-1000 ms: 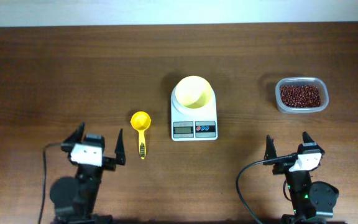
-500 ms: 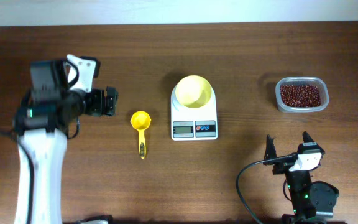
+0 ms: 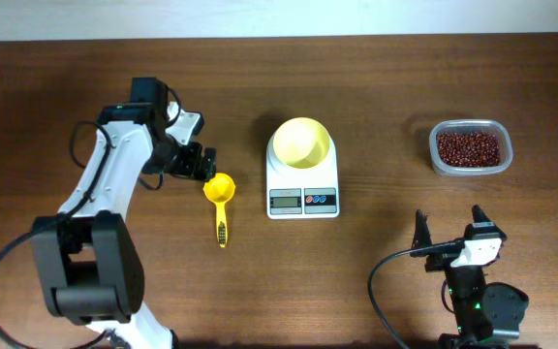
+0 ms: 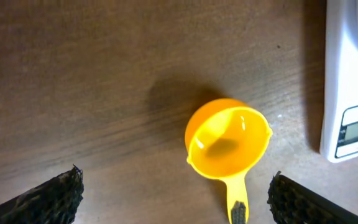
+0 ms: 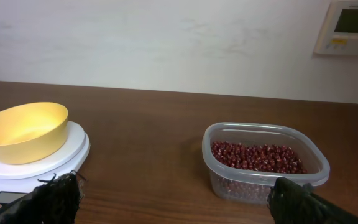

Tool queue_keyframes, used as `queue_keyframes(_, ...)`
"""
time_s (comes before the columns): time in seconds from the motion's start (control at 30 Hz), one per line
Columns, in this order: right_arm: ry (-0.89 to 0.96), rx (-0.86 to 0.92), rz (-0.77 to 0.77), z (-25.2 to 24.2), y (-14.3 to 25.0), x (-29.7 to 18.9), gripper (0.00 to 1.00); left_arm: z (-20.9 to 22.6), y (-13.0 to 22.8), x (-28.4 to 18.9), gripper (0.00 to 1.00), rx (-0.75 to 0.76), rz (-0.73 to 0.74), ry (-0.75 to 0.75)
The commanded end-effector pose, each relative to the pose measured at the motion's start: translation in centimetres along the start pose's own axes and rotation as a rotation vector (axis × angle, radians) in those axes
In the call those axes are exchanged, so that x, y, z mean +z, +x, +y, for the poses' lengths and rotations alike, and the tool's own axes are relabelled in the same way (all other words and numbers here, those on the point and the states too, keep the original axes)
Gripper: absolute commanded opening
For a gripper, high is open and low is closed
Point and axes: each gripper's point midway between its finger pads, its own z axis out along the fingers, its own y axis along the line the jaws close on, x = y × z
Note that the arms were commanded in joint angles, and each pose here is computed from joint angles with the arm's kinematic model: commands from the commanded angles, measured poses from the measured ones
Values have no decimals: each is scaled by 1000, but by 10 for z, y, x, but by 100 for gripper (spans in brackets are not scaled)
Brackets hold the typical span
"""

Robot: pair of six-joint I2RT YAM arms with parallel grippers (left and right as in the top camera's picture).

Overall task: Scoop item into bowl and weigh 50g on scale
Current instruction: 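Reach the left gripper to the yellow scoop and grasp its handle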

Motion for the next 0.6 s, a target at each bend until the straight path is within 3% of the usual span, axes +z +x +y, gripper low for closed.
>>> queue_keyframes(0.0,-6,2,5,2,3,0,99,7,-1,10,99,-19,21,-26)
queue_keyframes(0.57,-6,2,4,2,2,0,99,-9,6,54,99,53,5,-52)
